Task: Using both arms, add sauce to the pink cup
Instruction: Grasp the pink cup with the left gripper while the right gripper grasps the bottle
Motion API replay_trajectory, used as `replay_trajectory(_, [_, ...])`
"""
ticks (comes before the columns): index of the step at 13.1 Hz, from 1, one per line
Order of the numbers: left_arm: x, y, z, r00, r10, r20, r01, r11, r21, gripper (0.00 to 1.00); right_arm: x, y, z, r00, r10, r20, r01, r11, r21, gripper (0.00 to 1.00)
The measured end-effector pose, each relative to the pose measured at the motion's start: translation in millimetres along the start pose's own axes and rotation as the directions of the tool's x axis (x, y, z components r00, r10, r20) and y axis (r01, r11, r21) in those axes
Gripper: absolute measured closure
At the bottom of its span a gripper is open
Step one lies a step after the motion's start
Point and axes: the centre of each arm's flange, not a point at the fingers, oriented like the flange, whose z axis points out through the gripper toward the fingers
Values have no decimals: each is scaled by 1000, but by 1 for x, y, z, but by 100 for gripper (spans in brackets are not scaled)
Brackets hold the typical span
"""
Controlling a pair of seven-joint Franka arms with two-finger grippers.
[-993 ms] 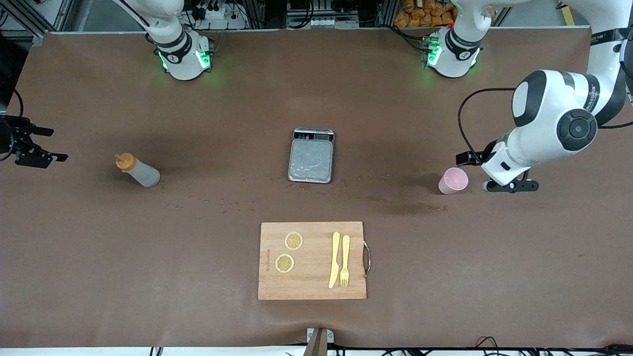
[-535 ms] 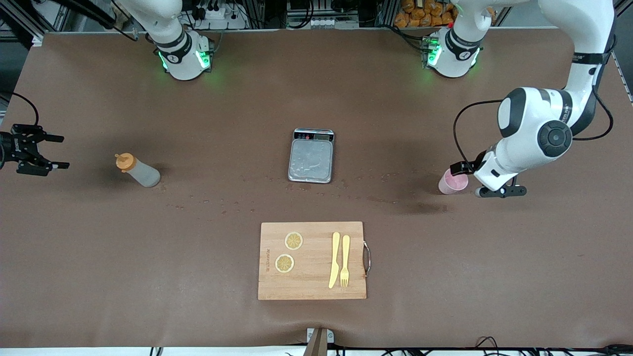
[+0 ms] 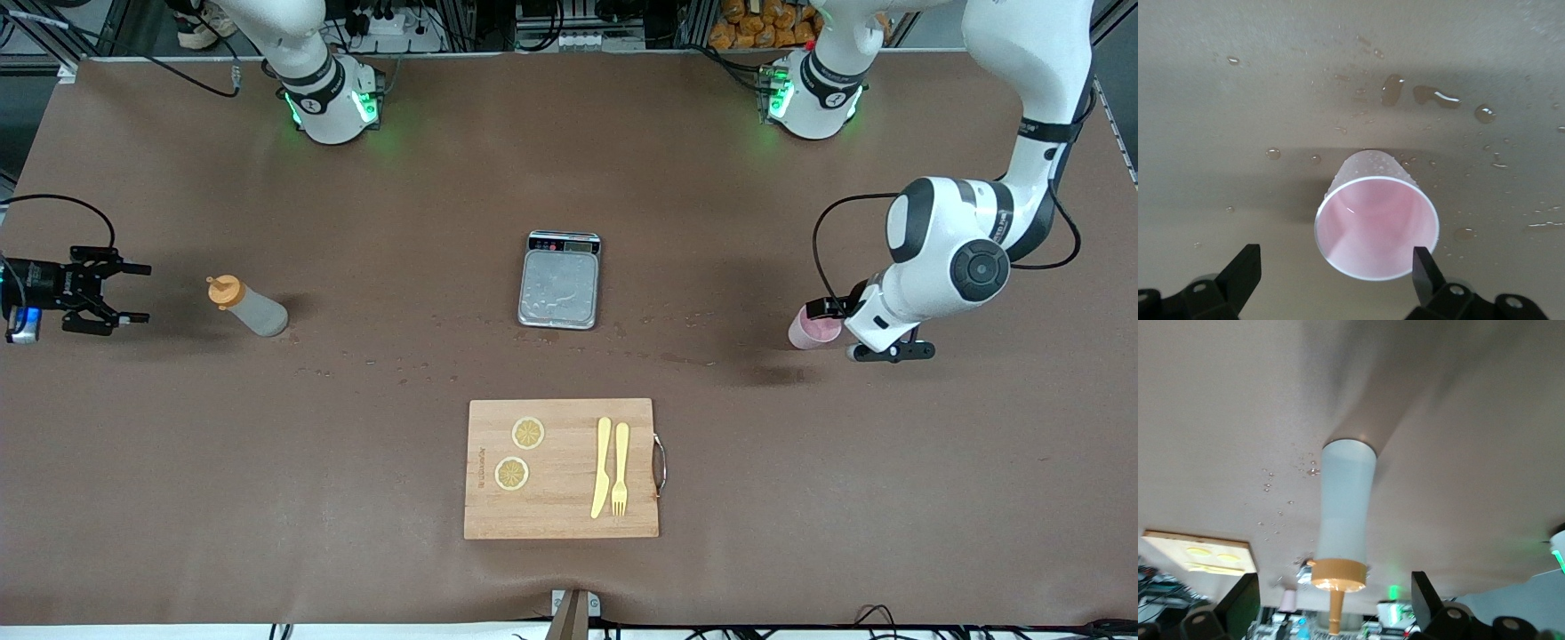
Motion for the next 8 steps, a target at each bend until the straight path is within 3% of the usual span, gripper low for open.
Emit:
replay_trajectory(3, [3,-6,21,999,29,29,-28,1000,-3,0,38,13,19,994,56,98,-64,995,79,0])
replay_trajectory(5, [6,-16,26,998,44,36,-44,999,-8,6,63,23,36,984,91,156,-109,988,109,0])
replay_trajectory(8, [7,-19,30,998,49,43,-49,999,-11,36,76,23,59,974,108,201,-129,987,98,0])
